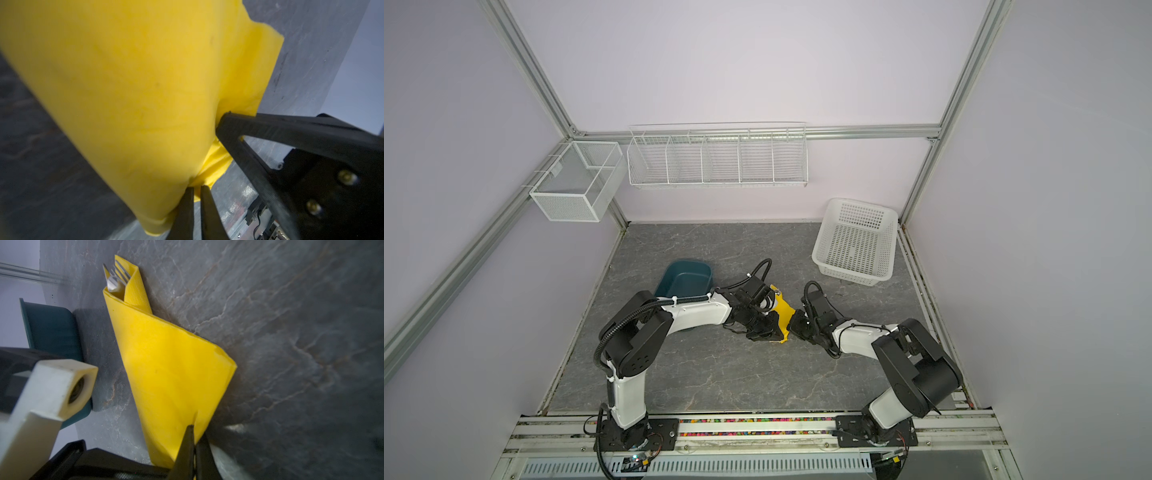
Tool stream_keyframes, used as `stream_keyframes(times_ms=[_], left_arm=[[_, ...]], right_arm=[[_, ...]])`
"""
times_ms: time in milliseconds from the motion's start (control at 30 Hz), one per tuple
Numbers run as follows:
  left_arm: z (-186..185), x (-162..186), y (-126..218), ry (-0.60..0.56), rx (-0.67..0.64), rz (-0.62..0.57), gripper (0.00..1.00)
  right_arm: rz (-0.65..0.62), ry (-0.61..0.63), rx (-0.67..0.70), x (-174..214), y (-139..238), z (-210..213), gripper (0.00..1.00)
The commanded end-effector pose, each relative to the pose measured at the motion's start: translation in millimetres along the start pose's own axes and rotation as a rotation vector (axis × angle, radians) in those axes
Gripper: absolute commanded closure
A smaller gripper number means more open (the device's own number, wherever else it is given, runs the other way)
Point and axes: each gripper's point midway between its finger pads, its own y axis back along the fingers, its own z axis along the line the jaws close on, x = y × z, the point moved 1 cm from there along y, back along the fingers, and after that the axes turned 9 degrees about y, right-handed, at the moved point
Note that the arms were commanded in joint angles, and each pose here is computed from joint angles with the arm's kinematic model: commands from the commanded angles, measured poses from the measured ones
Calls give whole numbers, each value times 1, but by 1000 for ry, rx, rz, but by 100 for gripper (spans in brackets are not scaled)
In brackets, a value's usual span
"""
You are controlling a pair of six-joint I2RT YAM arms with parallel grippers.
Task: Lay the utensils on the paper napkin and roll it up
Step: 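Open the left gripper and lift it away while the right keeps pinching the napkin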
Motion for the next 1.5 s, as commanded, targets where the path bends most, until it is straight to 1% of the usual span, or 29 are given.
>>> stream_keyframes(times_ms=[0, 167, 267, 367, 500, 733, 833, 900, 933, 1000, 1067, 1133, 1233, 1300, 1400, 1467], left_arm=[[11, 2, -1, -17, -74, -3, 88], [-23, -4, 23, -50, 20, -64, 85], [-37, -6, 29, -59, 76, -77, 83], [-37, -6, 22, -47, 86, -59, 82], [-25, -4, 10, -19, 57, -27, 82], [-11, 0, -3, -9, 15, 3, 84], [-11, 2, -4, -13, 10, 7, 84], [-18, 0, 7, -32, 22, -29, 84], [-23, -3, 17, -50, 24, -71, 83], [-25, -12, 41, -63, -9, -179, 77], [-16, -26, 70, -18, -65, -303, 71], [-2, -39, 89, 53, -65, -360, 67], [19, -56, 102, 137, -15, -370, 61], [23, -62, 103, 151, 11, -346, 61], [13, -65, 96, 135, 55, -296, 61], [4, -67, 90, 133, 107, -265, 61]], right_arm=[[9, -20, 17, 2, -3, -7, 94], [5, -16, 21, 1, -1, -7, 94], [1, -14, 23, 1, -1, -7, 94], [2, -12, 22, 0, -1, -7, 94], [7, -11, 25, 1, -1, -8, 94], [7, -9, 27, 1, -1, -8, 94], [7, -8, 29, 1, -1, -8, 94], [8, -5, 32, 1, -1, -9, 94], [8, -3, 34, 2, -1, -9, 94], [9, 2, 38, 2, 0, -10, 94], [10, 8, 39, 2, 0, -9, 94], [9, 9, 41, 2, 1, -10, 94], [7, 10, 38, 1, 1, -9, 94], [7, 12, 38, 1, 2, -8, 94], [12, 16, 37, 1, 1, -7, 94], [14, 18, 37, 1, 1, -7, 94]])
